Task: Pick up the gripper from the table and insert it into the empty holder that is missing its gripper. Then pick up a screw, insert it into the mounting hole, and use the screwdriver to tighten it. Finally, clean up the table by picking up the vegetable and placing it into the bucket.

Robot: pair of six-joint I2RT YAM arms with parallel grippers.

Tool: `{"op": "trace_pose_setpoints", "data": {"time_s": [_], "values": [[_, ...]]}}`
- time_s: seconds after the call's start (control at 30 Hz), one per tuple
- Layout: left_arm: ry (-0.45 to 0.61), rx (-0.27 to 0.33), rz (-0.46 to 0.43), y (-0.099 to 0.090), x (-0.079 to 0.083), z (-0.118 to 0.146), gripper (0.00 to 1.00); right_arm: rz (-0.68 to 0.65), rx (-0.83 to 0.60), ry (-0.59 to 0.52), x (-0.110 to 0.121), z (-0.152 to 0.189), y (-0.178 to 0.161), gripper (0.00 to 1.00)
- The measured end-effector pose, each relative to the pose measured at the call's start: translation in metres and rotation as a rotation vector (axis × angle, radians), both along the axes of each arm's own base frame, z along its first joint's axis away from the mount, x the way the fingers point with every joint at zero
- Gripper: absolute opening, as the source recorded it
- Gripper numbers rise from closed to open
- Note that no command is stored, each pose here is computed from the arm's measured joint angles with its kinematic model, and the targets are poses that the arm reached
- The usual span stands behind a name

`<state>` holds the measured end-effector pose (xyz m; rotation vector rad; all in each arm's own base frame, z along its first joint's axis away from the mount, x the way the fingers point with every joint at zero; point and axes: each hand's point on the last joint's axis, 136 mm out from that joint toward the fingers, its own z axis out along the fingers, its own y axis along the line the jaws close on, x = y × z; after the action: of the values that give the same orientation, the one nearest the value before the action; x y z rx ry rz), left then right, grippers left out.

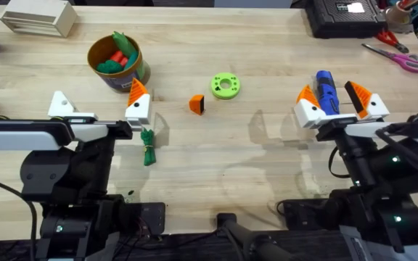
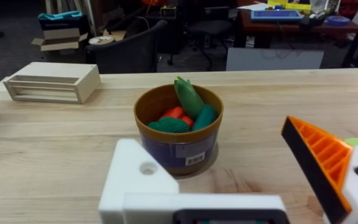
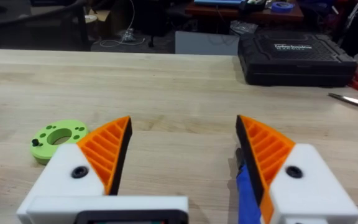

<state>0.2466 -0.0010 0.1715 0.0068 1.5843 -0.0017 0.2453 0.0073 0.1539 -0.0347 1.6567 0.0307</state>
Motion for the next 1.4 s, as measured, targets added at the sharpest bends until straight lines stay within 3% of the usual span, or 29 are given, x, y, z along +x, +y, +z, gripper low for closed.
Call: {"op": "trace_pose_setpoints", "data": {"time_s": [0.47,0.63,0.8,0.83,0.9,1.1,1.27,1.3,1.33,1.37,1.4], "values": [[0.029,-0.021,0.000,0.000,-0.001,-0.005,0.987,0.010,0.001,0.010,0.000,-0.002,0.002,0.975],[0.179,-0.054,0.002,-0.001,-0.015,-0.007,0.987,0.027,0.020,0.132,-0.012,-0.001,0.005,0.974],[0.351,-0.072,0.005,-0.001,-0.050,0.033,0.987,0.036,0.049,0.204,-0.027,0.049,0.008,0.975],[0.493,-0.103,0.014,-0.002,-0.071,0.054,0.987,0.049,0.062,0.265,-0.035,0.080,0.010,0.975],[0.581,-0.124,0.007,-0.005,-0.081,0.068,0.988,0.066,0.071,0.326,-0.038,0.094,0.014,0.976],[0.685,-0.154,-0.005,-0.010,-0.082,0.102,0.987,0.083,0.108,0.541,-0.051,0.110,0.019,0.975],[0.761,-0.172,-0.029,-0.016,-0.087,0.094,0.987,0.085,0.118,0.584,-0.047,0.111,0.021,0.975],[0.763,-0.184,-0.037,-0.018,-0.088,0.094,0.899,0.085,0.118,0.589,-0.048,0.110,0.021,0.975],[0.764,-0.186,-0.043,-0.019,-0.088,0.094,0.748,0.085,0.118,0.589,-0.048,0.110,0.021,0.975],[0.769,-0.192,-0.055,-0.021,-0.089,0.093,0.278,0.086,0.119,0.588,-0.048,0.110,0.021,0.975],[0.770,-0.192,-0.058,-0.021,-0.089,0.093,0.140,0.087,0.119,0.589,-0.048,0.110,0.021,0.975]]}}
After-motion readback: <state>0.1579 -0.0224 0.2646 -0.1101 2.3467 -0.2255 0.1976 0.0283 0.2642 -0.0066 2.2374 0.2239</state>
